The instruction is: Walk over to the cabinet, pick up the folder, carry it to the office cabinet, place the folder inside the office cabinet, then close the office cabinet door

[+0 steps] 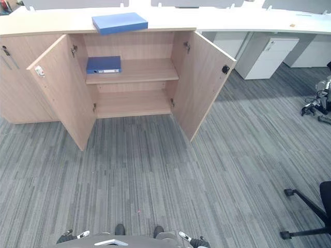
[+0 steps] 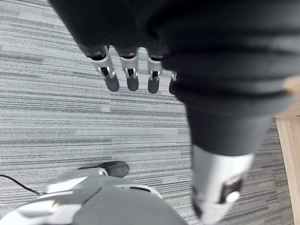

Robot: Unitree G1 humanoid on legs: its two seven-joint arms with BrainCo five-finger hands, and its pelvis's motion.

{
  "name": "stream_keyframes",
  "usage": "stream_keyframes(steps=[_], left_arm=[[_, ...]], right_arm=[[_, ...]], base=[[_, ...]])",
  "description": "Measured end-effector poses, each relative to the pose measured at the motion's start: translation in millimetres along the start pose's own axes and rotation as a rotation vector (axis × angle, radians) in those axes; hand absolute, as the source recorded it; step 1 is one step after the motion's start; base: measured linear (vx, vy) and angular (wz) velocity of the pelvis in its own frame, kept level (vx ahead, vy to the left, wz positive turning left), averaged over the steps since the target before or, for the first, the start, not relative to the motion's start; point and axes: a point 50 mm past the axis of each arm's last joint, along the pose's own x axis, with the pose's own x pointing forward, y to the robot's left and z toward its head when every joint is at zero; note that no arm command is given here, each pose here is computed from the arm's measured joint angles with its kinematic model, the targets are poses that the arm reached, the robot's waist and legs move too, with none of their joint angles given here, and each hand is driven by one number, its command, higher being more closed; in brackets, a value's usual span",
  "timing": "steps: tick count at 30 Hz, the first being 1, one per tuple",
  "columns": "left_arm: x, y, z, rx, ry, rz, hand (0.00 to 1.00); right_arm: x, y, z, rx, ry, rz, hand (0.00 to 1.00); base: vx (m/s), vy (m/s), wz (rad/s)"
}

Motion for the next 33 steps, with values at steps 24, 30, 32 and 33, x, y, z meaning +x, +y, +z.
stream_keyframes(steps=[24,30,32,33], left_arm=[[4,-6,12,0.051,-0.017,-0.014,0.0],[4,-6,12,0.056,-0.019,-0.013,0.0],[4,-6,14,0.056,-0.022,-0.014,0.0],[4,-6,14,0.061,-0.024,-0.013,0.0]], right_arm=[[4,9,27,-0.015,-0.067,0.018,0.0],[4,9,27,-0.017,-0.06,0.019,0.0],[4,9,28,-0.018,-0.061,0.021,0.0],[4,10,29,-0.017,-0.063,0.022,0.0]], base=[[-0.01,-0.016,-0.1],[0.01,-0.008,-0.13],[0.09,-0.001,-0.18],[0.11,0.003,-0.17]])
